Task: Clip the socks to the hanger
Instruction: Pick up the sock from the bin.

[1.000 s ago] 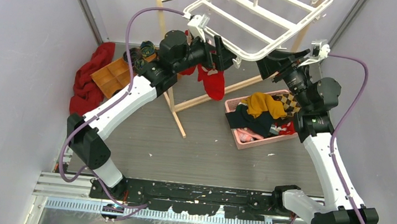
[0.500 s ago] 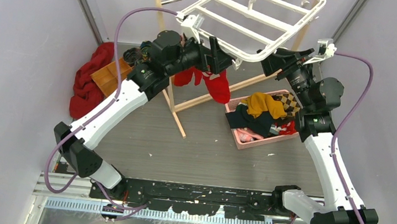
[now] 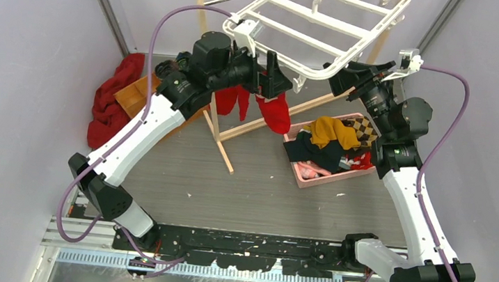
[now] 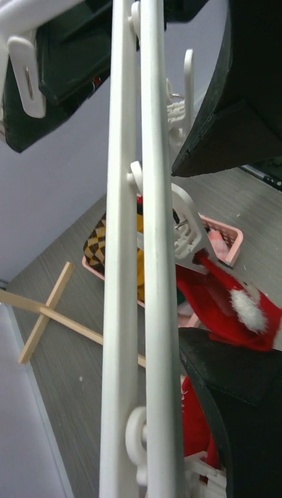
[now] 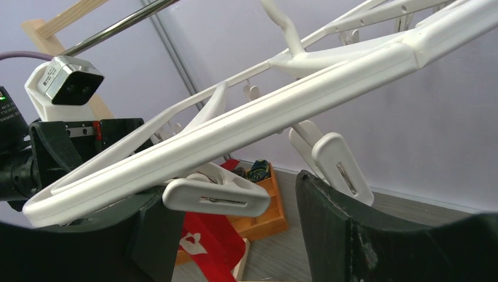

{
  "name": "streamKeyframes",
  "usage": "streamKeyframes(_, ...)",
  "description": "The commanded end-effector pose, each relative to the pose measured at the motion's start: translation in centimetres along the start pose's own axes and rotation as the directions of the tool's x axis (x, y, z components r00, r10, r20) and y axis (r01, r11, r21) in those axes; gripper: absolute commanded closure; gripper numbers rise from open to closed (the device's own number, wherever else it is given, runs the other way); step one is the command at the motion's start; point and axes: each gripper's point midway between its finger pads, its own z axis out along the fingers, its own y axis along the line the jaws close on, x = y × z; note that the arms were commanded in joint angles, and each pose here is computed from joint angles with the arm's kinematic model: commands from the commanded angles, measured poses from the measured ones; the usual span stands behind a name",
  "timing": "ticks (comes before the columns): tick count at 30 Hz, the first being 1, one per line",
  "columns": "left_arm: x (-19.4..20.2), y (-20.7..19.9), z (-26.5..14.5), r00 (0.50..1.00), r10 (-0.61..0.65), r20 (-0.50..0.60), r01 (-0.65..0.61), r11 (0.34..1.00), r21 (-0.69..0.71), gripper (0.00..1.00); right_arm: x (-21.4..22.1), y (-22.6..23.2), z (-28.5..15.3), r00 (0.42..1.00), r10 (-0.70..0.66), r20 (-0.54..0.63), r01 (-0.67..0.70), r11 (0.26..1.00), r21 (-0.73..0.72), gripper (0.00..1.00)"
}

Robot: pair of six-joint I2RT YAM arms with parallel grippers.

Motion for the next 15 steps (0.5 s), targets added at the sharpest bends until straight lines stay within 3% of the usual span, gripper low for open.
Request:
streamKeyframes(1,-1.0,2.0,-1.5,0.987,0.159,-0.021,-0.16,0.975,-0.156,0.0,-1.4,0.5,-0.3,0.999,-0.037,0.038,0.037,0.999,-0.005,0.28)
streamKeyframes(4,-1.6,3.1,-1.9,0.975,0.221,-0.037,-0.223,0.946,-0.234,0.0,-1.1,0.2,-0.3,0.999,-0.041,0.029,0.041,0.999,0.0,0.27)
streamKeyframes(9,-2.1,2.3,-2.0,0.955,0.297,-0.026,-0.295,0.928,-0.227,0.0,-0.8,-0.1,-0.3,0.999,-0.045,0.017,0.045,0.999,0.004,0.25)
streamKeyframes(11,-2.0,1.2,-1.7,0.948,0.318,-0.002,-0.314,0.937,-0.154,0.0,-0.7,-0.1,-0.3,0.999,-0.051,0.014,0.051,0.999,0.006,0.24)
streamKeyframes(15,-0.3,-2.7,-1.5,0.922,0.386,0.007,-0.384,0.916,0.119,0.0,-0.5,-0.2,-0.4,0.998,-0.061,0.004,0.061,0.998,0.001,0.22)
